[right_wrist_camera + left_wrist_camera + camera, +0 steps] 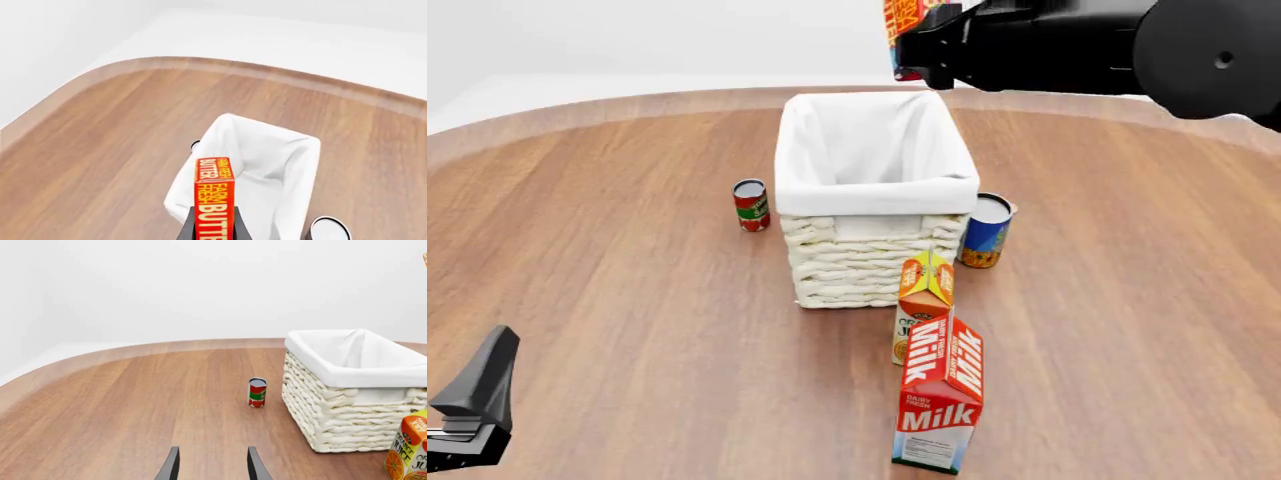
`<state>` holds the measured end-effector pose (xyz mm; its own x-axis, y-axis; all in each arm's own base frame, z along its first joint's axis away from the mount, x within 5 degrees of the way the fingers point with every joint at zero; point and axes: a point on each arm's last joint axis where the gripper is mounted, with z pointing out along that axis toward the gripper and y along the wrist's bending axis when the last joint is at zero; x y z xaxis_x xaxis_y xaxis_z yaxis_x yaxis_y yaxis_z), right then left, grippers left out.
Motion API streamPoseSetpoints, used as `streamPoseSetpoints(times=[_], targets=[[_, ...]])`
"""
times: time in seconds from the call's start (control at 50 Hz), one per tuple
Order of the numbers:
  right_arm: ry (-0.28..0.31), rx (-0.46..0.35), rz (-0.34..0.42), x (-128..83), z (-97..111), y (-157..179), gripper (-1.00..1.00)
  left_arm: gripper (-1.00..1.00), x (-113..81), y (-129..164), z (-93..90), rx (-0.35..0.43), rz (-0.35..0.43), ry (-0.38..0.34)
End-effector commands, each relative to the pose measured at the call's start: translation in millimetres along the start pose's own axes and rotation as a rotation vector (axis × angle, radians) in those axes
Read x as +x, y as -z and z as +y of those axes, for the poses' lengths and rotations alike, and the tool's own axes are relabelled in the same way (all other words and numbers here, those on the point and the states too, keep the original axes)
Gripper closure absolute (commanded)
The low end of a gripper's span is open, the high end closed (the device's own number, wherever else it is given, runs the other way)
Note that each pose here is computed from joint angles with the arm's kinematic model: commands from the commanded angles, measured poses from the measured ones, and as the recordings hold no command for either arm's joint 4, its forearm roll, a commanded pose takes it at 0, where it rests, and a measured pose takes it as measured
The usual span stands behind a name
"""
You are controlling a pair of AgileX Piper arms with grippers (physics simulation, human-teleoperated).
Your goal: Pick up the butter and put it in the basket.
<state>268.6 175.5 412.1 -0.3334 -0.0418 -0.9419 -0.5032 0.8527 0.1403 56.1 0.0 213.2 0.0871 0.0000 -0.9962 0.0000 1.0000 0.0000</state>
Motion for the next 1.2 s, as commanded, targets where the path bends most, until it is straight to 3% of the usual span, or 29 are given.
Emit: streamPoseSetpoints(times=[0.02, 0.36, 0.74, 1.2], targets=[[0.011, 0.002, 0.005, 0.3, -0.6, -8.8, 1.00, -1.00, 0.0, 0.0, 0.0, 0.000, 0.000, 0.000], [0.019, 0.032, -0.035, -7.1, -12.4, -29.3, 1.00, -1.00, 0.0, 0.0, 0.0, 0.000, 0.000, 0.000], [0.011, 0.013, -0.034, 6.2, -8.0, -57.3, 1.00, -1.00, 0.0, 0.0, 0.0, 0.000, 0.000, 0.000], [0.010, 0.043, -0.024, 14.6, -21.8, -94.8, 1.00, -1.00, 0.0, 0.0, 0.0, 0.000, 0.000, 0.000]])
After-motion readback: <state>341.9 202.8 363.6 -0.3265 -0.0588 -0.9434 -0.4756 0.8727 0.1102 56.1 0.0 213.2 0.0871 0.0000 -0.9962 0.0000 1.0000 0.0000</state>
